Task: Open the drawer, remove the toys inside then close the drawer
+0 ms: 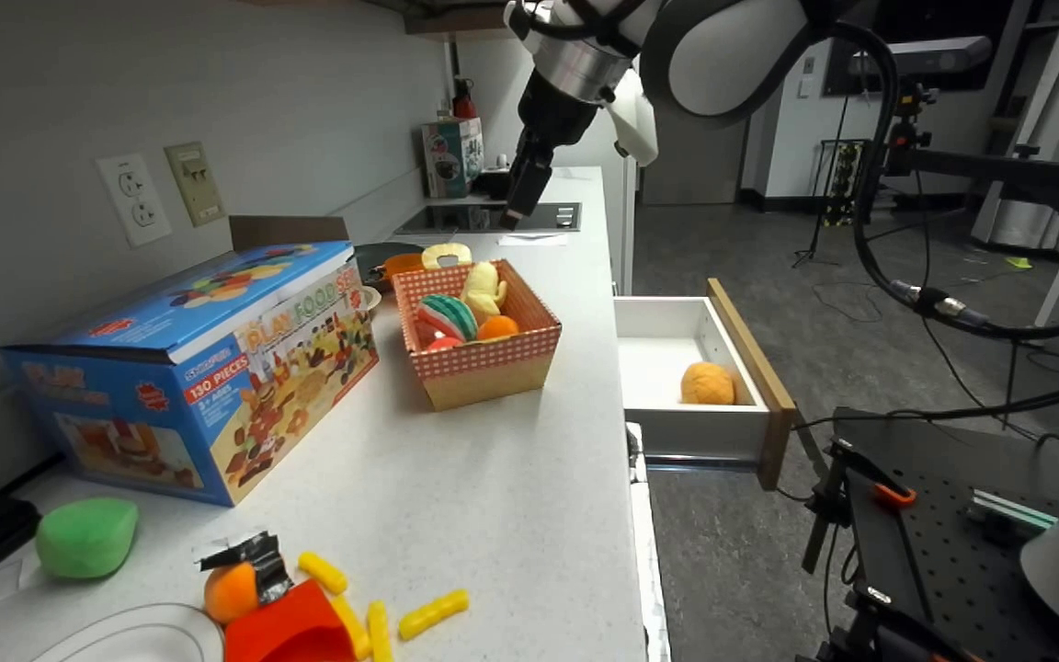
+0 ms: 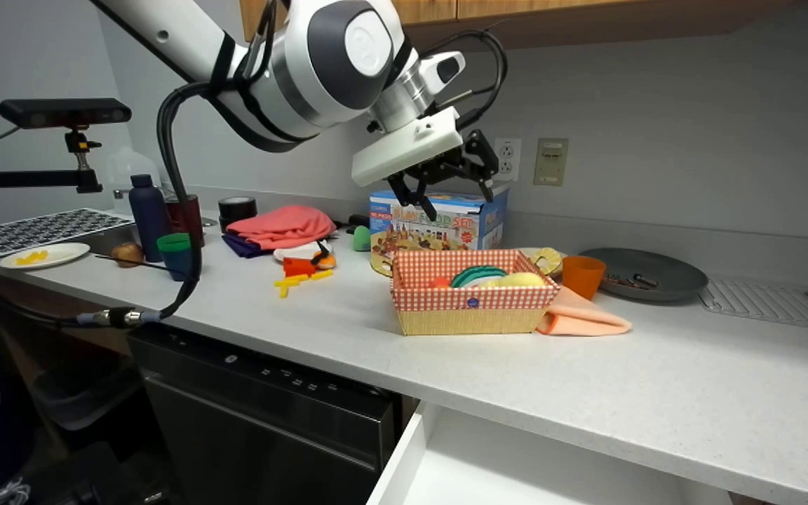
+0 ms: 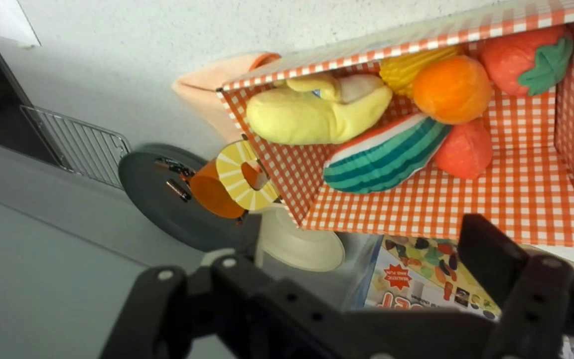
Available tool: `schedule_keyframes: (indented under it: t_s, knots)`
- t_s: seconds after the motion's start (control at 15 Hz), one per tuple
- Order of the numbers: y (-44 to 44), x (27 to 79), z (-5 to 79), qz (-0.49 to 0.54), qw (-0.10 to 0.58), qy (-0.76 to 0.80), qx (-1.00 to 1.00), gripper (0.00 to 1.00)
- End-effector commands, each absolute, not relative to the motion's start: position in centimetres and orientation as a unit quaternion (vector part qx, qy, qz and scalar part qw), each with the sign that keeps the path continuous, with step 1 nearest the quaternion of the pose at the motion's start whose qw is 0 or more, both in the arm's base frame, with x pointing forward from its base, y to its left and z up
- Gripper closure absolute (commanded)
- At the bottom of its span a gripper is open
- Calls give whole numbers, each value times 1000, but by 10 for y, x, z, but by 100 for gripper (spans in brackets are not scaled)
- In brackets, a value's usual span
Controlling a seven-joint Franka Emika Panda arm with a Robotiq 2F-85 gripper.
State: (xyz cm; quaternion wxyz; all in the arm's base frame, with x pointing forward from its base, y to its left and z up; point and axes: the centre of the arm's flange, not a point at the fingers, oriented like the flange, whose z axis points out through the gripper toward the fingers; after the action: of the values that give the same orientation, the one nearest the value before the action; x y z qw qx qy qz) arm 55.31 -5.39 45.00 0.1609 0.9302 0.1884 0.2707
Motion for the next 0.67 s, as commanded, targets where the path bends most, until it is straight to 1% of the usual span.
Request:
schedule_keyframes:
  t_s: [0.0,0.07,0.13,0.2,0.4,0.6]
  knots:
    - [-52,541,455,245,154,145,946,0]
    - [-50,540,454,240,142,131,951,0]
    - [-115,519,414,242,118,122,955,0]
    - [-62,545,443,245,140,139,949,0]
    - [-105,524,411,235,130,115,956,0]
    - [-109,520,408,235,130,113,956,0]
